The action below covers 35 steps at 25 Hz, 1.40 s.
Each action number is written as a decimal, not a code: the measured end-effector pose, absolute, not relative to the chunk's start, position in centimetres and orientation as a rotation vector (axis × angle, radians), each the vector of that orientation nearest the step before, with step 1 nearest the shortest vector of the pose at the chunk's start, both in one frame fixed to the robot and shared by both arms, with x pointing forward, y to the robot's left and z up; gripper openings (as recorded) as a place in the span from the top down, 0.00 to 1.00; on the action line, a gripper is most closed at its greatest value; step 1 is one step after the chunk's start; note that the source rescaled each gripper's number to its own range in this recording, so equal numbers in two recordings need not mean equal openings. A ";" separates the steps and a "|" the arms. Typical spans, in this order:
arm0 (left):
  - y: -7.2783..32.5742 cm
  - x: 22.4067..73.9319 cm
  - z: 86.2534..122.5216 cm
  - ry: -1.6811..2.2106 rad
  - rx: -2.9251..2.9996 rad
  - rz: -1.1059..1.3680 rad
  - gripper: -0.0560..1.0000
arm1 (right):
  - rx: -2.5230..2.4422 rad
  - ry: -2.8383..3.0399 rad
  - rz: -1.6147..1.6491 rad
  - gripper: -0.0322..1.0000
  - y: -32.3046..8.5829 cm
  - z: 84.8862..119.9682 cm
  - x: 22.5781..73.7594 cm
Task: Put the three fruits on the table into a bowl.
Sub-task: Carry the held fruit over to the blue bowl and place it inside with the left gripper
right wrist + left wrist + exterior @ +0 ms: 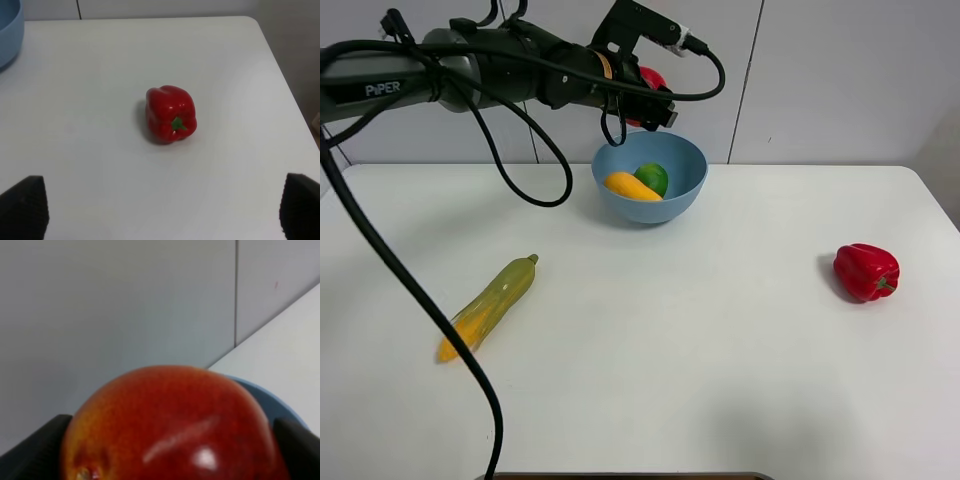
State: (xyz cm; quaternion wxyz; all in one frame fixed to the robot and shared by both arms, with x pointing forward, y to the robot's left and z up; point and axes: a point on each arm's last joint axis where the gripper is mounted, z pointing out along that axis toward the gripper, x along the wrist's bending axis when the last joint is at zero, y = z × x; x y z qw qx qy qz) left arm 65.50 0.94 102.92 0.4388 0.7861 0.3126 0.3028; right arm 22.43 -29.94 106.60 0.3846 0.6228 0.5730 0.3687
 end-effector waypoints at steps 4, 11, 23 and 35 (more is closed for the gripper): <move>0.8 67.0 101.0 0.797 1.970 0.753 0.93 | 1.587 1.460 0.939 0.15 -29.9 106.6 22.4; 0.6 68.0 96.6 0.839 2.047 0.717 0.93 | 1.587 1.460 0.939 0.15 -29.9 106.6 22.4; 0.4 68.2 94.2 0.793 2.118 0.725 0.93 | 1.587 1.460 0.939 0.15 -29.9 106.6 22.4; 0.3 68.3 94.3 0.773 2.107 0.737 0.51 | 1.587 1.460 0.939 0.15 -29.9 106.6 22.4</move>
